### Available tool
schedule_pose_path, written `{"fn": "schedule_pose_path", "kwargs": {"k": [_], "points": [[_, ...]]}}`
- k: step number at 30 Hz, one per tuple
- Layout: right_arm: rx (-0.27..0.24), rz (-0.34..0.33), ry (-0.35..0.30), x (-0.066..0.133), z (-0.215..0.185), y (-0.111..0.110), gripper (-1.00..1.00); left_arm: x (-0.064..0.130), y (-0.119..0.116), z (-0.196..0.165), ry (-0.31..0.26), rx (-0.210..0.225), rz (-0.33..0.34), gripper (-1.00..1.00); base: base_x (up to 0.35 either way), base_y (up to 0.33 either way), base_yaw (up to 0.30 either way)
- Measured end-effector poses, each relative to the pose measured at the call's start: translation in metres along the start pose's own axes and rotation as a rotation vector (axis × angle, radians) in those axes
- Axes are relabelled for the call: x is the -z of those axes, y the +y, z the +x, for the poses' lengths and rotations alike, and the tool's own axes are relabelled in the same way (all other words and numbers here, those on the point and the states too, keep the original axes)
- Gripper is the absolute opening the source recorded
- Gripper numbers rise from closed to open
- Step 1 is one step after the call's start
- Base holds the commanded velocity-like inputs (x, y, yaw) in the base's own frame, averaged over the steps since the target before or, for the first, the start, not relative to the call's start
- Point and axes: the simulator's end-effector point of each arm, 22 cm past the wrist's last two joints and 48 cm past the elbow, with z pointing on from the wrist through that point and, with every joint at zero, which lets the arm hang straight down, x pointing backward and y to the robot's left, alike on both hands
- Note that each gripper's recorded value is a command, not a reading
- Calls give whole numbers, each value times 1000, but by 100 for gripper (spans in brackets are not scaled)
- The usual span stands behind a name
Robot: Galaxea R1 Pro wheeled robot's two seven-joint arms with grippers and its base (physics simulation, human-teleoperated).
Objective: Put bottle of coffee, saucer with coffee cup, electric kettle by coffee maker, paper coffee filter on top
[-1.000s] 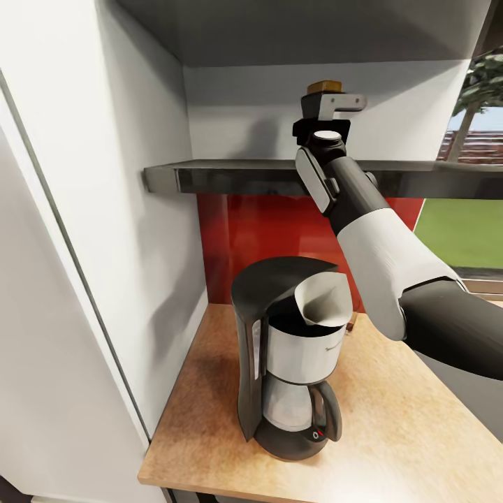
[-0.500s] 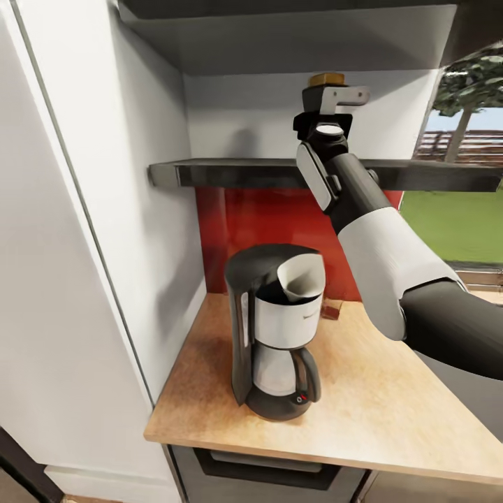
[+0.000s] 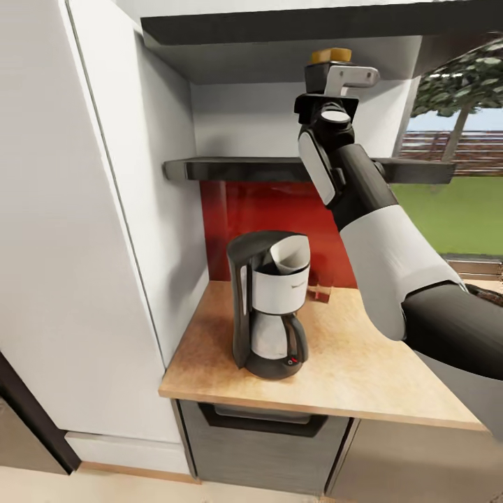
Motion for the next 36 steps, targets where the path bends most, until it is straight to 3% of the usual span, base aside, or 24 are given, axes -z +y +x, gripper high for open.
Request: {"fn": "schedule_pose_path", "kwargs": {"k": [11,25,36], "points": [[4,1,3,0,2,0,-100,0,0,-1,-2,2,0,100,-240,0,-9],[4,2,-4,3,-6,-1,-100,0,1,-5,-14,5,-1,100,-120,0,-195],[15,0,21,2,7,0,-100,0,1,-6,-16,3,-2,100,-167,0,-31]]}}
